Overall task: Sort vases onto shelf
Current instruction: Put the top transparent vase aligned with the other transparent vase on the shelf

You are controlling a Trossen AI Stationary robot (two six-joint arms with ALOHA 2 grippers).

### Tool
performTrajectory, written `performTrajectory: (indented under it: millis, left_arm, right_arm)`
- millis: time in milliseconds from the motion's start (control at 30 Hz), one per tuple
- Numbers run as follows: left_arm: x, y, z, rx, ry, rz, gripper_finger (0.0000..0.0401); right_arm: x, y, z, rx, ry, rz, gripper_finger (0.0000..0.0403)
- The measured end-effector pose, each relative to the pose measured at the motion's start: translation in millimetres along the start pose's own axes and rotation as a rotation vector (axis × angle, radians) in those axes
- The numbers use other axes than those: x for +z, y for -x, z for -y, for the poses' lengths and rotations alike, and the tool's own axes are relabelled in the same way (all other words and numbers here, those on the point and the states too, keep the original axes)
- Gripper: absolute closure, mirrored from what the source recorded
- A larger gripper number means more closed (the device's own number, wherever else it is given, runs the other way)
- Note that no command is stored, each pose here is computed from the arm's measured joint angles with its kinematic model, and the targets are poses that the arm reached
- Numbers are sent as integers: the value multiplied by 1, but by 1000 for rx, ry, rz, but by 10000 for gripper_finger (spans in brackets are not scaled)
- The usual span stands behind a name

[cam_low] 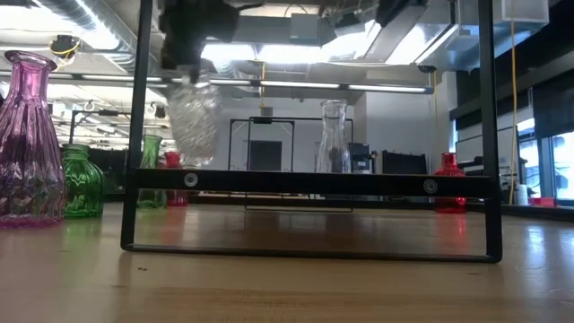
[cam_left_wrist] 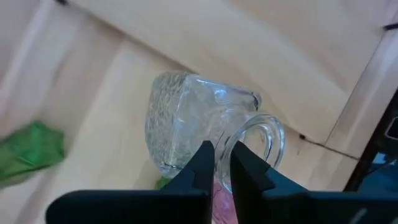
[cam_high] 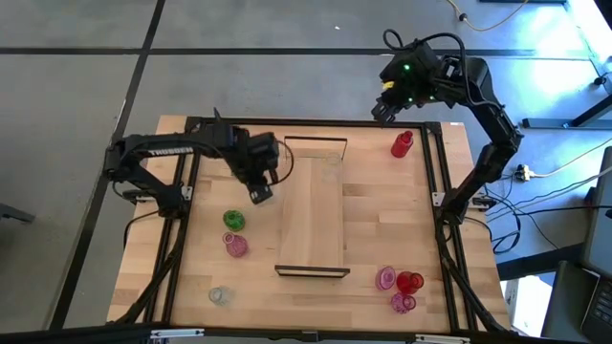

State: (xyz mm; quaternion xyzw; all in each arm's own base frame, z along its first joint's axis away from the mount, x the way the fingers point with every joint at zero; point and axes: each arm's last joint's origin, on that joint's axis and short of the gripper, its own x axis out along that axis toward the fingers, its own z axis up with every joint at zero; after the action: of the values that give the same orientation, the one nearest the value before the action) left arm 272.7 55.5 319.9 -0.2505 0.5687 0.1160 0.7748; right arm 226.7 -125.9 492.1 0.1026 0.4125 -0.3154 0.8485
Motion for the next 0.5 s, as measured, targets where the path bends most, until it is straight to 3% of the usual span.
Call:
performTrajectory:
  millis: [167,267,400,500]
  left_arm:
    - [32,9,-10,-11,-23,34,380]
    - [50,3,-22,-70,-25,15,380]
    - [68,-2,-45,-156,-19,2,380]
    - [78,-6,-63,-151,-4,8,380]
  right_arm:
    - [0,0,0,-2,1,0,326]
    - [0,0,0,-7,1,0,326]
    - [0,1,0,-6,-7,2,326]
    - [-1,2,0,-6,-8,5,326]
